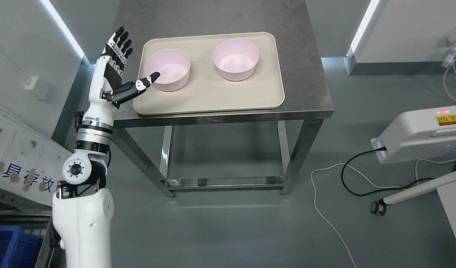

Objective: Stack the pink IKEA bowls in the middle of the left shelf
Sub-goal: 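Reach the left hand to the pink bowl farther from the tray's center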

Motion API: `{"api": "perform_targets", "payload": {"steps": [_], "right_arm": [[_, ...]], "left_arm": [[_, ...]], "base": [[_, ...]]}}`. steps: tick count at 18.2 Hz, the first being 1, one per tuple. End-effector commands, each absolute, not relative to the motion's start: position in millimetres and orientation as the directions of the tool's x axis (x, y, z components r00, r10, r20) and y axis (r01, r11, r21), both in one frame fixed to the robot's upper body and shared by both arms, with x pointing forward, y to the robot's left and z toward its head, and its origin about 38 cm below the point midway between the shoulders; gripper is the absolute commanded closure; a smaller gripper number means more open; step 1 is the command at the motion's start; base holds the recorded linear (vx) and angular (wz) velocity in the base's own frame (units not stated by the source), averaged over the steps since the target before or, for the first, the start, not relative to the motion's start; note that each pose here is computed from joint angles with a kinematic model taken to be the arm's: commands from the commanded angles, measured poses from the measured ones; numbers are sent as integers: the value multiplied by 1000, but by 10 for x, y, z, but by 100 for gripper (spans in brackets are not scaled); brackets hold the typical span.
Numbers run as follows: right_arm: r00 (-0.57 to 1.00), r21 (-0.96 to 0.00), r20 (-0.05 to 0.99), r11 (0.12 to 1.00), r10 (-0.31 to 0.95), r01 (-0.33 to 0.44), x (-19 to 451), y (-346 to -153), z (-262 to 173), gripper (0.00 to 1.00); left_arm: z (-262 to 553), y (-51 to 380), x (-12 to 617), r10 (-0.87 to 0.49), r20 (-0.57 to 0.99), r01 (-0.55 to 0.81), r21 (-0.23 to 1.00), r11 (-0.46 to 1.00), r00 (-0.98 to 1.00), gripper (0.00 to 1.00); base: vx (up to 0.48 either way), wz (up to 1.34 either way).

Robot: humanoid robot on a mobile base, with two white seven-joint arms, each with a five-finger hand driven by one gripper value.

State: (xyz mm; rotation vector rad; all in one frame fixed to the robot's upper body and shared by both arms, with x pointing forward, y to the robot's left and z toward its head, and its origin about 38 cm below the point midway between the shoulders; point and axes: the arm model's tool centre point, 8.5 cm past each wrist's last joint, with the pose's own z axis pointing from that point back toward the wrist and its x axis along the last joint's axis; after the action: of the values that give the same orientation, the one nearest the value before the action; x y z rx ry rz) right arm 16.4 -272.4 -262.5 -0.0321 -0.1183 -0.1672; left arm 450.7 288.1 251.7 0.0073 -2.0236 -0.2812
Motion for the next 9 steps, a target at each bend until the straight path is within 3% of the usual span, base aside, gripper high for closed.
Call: {"api": "perform_targets", "payload": {"steps": [1, 6, 9], "right_arm": [[979, -40, 124, 985, -161, 167, 165, -2836, -2613, 0], [979, -38, 124, 985, -161, 166, 165, -2835, -2613, 0], [979, -38, 124, 985, -161, 166, 165, -2835, -2613, 0]], "left_arm": [[2589, 3114, 5020, -441, 832, 198, 521, 830, -337, 4], [2674, 2570, 5402, -386, 915, 361, 403, 841, -121, 3], [2682, 2407, 5623, -444, 892, 361, 441, 822, -78, 4]], "base": [[0, 0], [-9, 7], [-5, 10]]}}
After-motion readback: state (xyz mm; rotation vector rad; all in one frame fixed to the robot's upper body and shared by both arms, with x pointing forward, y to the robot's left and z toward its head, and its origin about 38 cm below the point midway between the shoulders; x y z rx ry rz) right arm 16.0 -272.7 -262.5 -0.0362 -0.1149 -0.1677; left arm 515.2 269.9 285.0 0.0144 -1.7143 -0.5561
